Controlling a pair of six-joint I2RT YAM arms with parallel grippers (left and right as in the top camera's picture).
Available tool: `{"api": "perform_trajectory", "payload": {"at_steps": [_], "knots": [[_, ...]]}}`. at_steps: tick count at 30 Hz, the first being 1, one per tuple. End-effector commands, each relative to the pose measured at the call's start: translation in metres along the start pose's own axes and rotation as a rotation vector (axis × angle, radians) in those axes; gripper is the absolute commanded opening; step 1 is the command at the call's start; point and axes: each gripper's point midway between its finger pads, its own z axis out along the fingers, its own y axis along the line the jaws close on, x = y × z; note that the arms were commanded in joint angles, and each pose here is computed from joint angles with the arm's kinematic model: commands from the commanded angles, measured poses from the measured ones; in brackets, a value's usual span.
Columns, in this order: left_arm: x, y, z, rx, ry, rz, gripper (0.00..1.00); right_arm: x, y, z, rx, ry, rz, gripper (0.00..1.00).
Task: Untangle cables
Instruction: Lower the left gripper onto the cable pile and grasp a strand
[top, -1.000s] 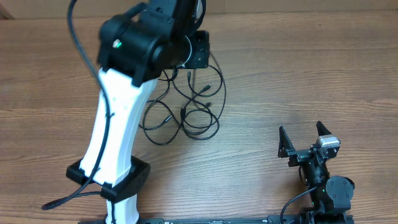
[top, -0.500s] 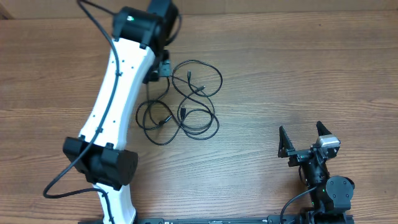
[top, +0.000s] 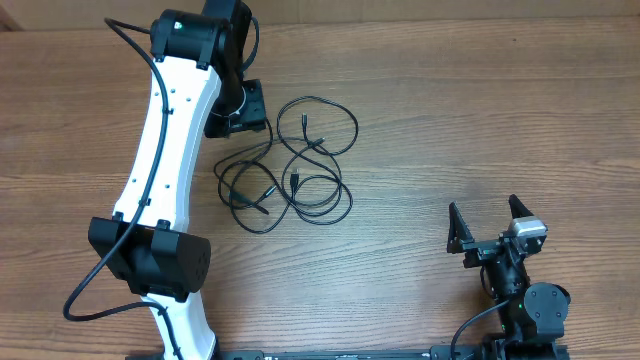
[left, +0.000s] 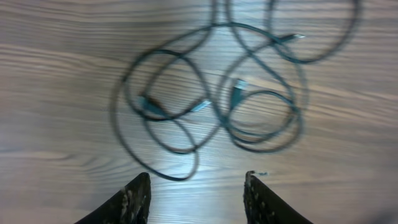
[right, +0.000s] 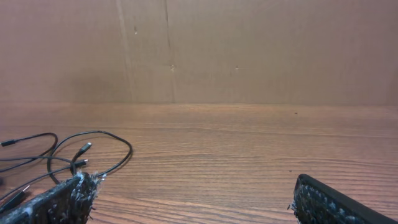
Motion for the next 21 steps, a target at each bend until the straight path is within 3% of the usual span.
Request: {"api": "perform_trajectory", "payload": {"at_steps": [1,10,13,15,21], "knots": [[0.015,-0.036,0.005,0.162,0.076,0.078,0.48,0.002,-0.002,0.000,0.010,-0.002,-0.009,1.00],[0.021,-0.090,0.060,0.101,0.123,0.189,0.48,0.002,-0.002,0.000,0.010,-0.002,-0.009,1.00],[0.018,-0.096,0.087,0.033,0.129,0.150,0.46,0.002,-0.002,0.000,0.010,-0.002,-0.009,1.00],[0.015,-0.101,0.107,0.005,0.134,0.131,0.50,0.002,-0.002,0.000,0.010,-0.002,-0.009,1.00],[0.002,-0.115,0.163,0.014,0.153,0.045,0.49,0.002,-0.002,0.000,0.010,-0.002,-0.009,1.00]]}}
